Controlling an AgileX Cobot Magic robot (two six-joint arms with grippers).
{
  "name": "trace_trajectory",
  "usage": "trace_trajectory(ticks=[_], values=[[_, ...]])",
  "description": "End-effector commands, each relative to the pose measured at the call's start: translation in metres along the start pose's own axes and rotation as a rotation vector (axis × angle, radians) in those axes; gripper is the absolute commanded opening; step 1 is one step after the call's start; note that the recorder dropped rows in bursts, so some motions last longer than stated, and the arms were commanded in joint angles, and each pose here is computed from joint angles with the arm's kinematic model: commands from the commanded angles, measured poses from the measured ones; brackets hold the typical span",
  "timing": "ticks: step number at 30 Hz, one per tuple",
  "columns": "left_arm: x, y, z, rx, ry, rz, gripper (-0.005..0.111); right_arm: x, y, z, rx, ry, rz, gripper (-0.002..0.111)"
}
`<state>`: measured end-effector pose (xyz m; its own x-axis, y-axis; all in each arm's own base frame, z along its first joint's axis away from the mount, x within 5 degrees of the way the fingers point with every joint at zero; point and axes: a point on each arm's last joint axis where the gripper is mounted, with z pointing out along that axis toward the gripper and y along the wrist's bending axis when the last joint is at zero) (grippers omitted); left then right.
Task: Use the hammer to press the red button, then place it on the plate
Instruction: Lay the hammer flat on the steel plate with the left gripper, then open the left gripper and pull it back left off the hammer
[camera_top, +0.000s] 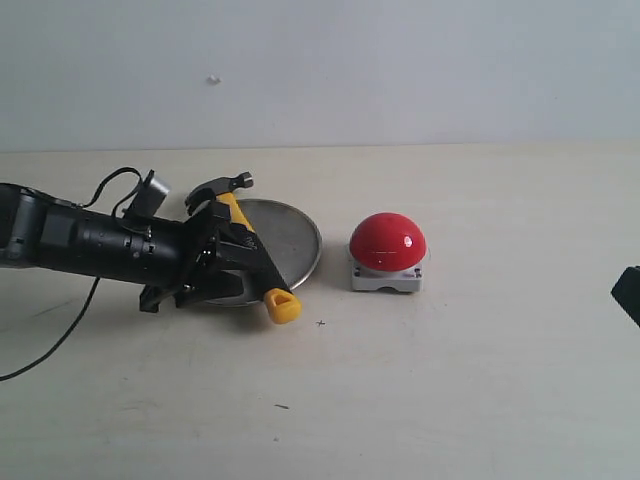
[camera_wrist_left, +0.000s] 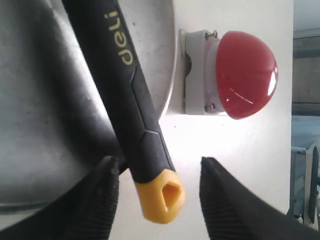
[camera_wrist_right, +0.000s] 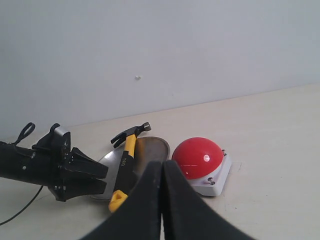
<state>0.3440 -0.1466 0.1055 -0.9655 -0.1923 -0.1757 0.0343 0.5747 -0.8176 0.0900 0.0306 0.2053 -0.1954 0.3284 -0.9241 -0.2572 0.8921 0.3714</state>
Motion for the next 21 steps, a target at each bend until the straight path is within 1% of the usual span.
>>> trace_trajectory(ticks=[1,6,9,11,13,16,19,21], values=[[-0.004,0.001,-0.012,0.043,0.021,-0.009,0.045,0.001,0.0,-0.001,-0.005,-0.001,-0.014,0.0],[-0.011,0.006,-0.036,0.138,0.061,-0.027,0.045,0.001,0.0,-0.001,-0.005,-0.001,-0.014,0.0],[-0.01,0.006,-0.053,0.181,0.096,-0.008,0.037,0.001,0.0,-0.001,-0.005,-0.001,-0.015,0.0],[-0.009,0.005,-0.063,0.186,0.098,0.019,0.022,0.001,0.0,-0.001,-0.005,-0.001,-0.015,0.0],[-0.009,-0.001,-0.071,0.187,0.085,0.059,0.0,0.001,0.0,-0.001,-0.005,-0.001,-0.015,0.0],[-0.007,-0.018,-0.083,0.203,0.055,0.142,0.0,0.001,0.0,-0.001,-0.005,-0.001,-0.015,0.0],[-0.007,-0.043,-0.101,0.223,0.006,0.234,0.0,0.001,0.0,-0.001,-0.005,-0.001,-0.015,0.0],[-0.007,-0.064,-0.117,0.235,-0.062,0.296,0.0,0.001,0.0,-0.001,-0.005,-0.001,-0.015,0.0]])
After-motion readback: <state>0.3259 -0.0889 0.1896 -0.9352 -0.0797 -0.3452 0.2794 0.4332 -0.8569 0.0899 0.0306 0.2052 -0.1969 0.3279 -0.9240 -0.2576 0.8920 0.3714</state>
